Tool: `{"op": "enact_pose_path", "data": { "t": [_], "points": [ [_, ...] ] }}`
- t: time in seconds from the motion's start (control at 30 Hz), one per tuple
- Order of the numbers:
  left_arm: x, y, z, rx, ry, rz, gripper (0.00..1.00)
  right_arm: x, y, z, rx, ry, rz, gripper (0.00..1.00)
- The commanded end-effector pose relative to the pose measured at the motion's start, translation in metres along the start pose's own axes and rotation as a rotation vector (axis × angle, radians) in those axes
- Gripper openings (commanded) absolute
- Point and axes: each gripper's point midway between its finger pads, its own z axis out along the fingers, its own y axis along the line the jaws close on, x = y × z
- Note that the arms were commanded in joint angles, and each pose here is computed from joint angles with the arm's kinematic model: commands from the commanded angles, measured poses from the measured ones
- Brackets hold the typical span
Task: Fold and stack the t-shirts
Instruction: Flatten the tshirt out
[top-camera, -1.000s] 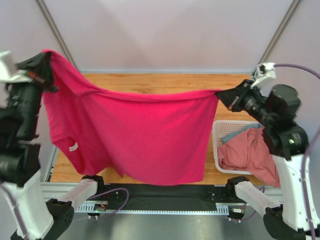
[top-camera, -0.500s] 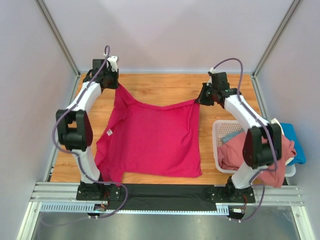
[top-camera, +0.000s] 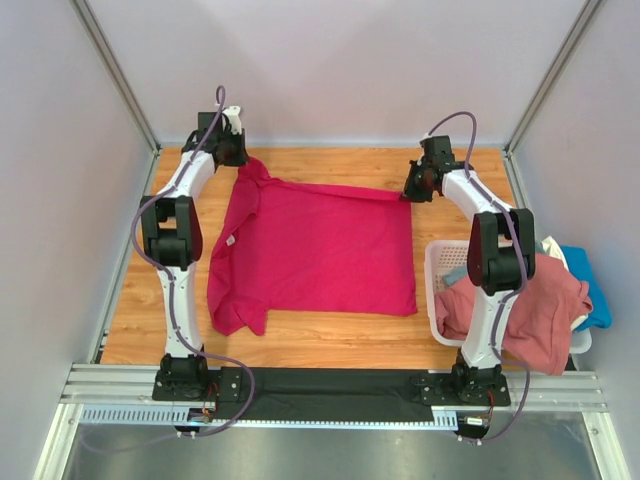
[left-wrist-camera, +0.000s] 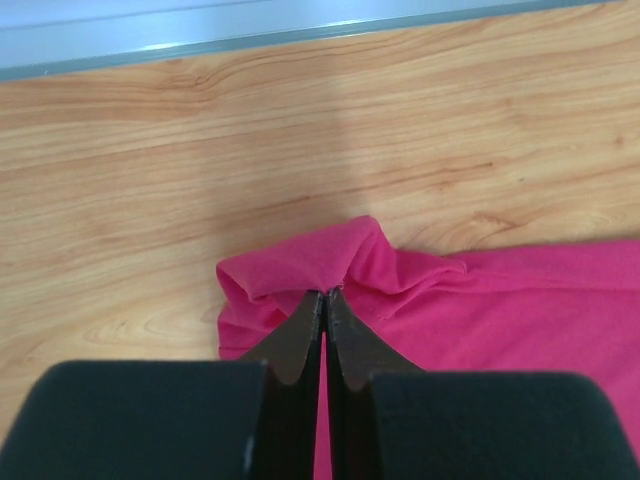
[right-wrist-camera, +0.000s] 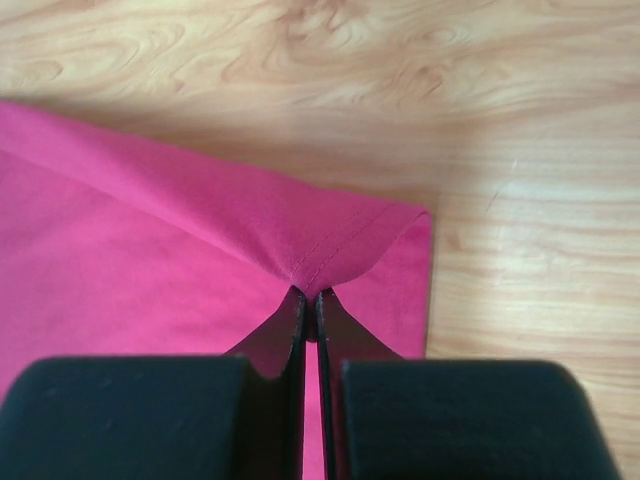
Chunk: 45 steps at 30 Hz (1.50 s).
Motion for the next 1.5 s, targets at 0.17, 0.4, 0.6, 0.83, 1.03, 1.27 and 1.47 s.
{"op": "enact_pose_path", "data": {
  "t": [0.17, 0.4, 0.6, 0.83, 1.03, 1.27, 1.47],
  "points": [
    [-0.052, 0.017, -0.008, -0.136, -0.084, -0.013, 0.32, -0.033, -0.019, 0.019, 0.081, -0.027, 0.033, 0.00],
    [-0.069, 0.029, -0.063, -0.336, -0.052, -0.051, 0.67, -0.059, -0.024, 0.040, 0.142, -0.045, 0.053, 0.06],
    [-0.007, -0.036, -0.081, -0.192, 0.124, 0.098, 0.69, -0.067, -0.030, 0.016, 0.241, -0.027, 0.051, 0.59],
    [0.053, -0.063, -0.076, -0.233, 0.297, 0.231, 0.63, -0.029, 0.042, -0.026, 0.122, -0.013, -0.073, 0.63],
    [0.096, -0.064, -0.071, -0.215, 0.415, 0.199, 0.51, 0.061, 0.109, -0.039, -0.051, 0.124, -0.159, 0.49],
    [0.103, -0.054, -0.069, -0.298, 0.417, 0.179, 0.58, 0.141, 0.134, -0.031, -0.127, 0.274, -0.162, 0.42],
    [0.122, -0.048, -0.060, -0.318, 0.480, 0.175, 0.54, 0.162, 0.140, -0.027, -0.132, 0.314, -0.189, 0.42]
  ]
}}
